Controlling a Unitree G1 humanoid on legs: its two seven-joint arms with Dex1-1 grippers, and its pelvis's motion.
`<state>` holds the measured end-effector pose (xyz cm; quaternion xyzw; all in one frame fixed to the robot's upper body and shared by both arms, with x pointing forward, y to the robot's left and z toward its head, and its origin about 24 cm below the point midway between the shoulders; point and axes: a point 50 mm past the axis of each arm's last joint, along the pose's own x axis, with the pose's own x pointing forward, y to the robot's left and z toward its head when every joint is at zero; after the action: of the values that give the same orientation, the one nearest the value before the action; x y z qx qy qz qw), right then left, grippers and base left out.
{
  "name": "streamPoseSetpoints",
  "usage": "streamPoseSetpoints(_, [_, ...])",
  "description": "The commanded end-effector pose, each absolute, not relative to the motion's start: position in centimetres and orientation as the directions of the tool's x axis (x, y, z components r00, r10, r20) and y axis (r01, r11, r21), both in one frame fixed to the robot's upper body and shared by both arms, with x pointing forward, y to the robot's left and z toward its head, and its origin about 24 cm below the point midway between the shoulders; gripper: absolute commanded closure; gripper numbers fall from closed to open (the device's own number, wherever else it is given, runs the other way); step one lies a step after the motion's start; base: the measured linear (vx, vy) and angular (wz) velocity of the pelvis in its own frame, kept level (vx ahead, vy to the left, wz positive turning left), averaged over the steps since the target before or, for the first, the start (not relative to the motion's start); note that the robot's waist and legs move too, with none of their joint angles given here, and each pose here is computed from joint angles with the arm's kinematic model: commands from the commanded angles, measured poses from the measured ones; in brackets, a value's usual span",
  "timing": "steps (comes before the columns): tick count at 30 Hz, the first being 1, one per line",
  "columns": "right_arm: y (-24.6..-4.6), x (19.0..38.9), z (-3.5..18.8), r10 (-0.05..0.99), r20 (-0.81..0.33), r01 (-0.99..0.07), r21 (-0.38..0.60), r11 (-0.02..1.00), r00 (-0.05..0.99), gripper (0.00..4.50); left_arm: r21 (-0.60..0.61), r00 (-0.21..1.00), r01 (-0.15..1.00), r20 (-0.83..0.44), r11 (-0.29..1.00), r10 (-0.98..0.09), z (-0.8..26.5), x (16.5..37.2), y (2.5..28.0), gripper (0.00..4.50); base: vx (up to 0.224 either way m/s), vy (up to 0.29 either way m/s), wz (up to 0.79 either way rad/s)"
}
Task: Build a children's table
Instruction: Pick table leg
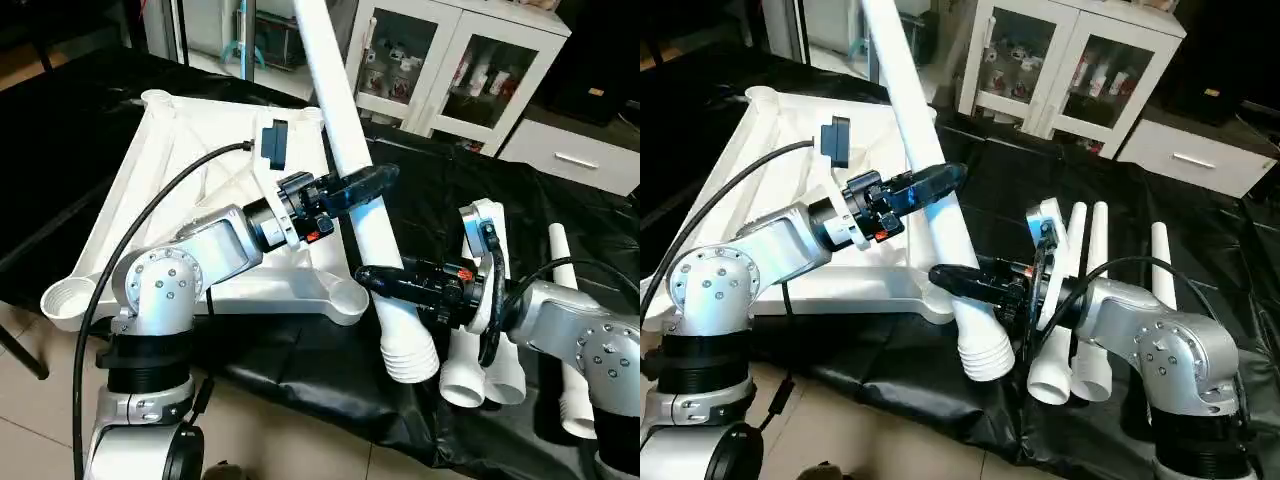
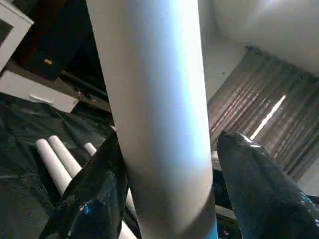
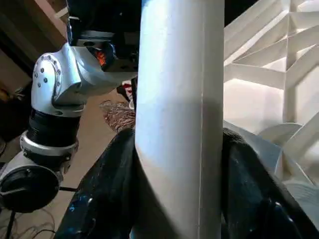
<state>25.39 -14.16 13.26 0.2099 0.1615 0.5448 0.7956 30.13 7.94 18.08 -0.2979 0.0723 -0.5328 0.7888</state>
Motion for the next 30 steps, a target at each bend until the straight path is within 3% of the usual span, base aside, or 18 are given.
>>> streamPoseSetpoints(1, [-14.9, 25.9, 13.2, 0.911, -0.060, -0.781, 0.493, 0.383, 0.408, 2.69, -0.529, 0.368, 0.825, 0.234, 0.200, -0.900, 18.9, 29.9, 7.2, 1.93, 0.000, 0.000, 0.00])
streamPoseSetpoints(8, [-15.1, 26.0, 13.1, 0.896, -0.070, -0.778, 0.469, 0.418, 0.439, 2.69, -0.508, 0.433, 0.812, 0.195, 0.287, -0.880, 18.5, 30.6, 7.6, 2.51, 0.000, 0.000, 0.00])
streamPoseSetpoints(11, [-15.2, 26.2, 12.9, 0.884, -0.078, -0.769, 0.464, 0.441, 0.460, 2.00, -0.490, 0.453, 0.809, 0.168, 0.325, -0.876, 18.3, 30.8, 7.6, 2.55, 0.000, 0.000, 0.00])
streamPoseSetpoints(18, [-15.3, 26.4, 13.2, 0.872, -0.066, -0.766, 0.448, 0.460, 0.486, 1.50, -0.417, 0.503, 0.811, 0.140, 0.410, -0.853, 19.4, 31.3, 7.7, 2.71, 0.000, 0.000, 0.00])
streamPoseSetpoints(21, [-15.8, 27.7, 13.9, 0.788, -0.099, -0.728, 0.326, 0.603, 0.608, 1.29, -0.307, 0.549, 0.807, 0.074, 0.505, -0.833, 20.3, 31.4, 7.5, 2.71, 0.000, 0.000, 0.00])
streamPoseSetpoints(25, [-15.7, 28.1, 14.3, 0.768, -0.124, -0.720, 0.280, 0.635, 0.628, 0.90, -0.276, 0.563, 0.805, 0.079, 0.525, -0.822, 21.0, 31.4, 7.3, 2.73, 0.000, 0.000, 0.00])
streamPoseSetpoints(30, [-14.5, 28.1, 14.8, 0.735, -0.227, -0.721, 0.157, 0.675, 0.639, 0.88, -0.246, 0.563, 0.809, 0.065, 0.534, -0.824, 21.3, 31.3, 6.8, 2.73, 0.000, 0.000, 0.00])
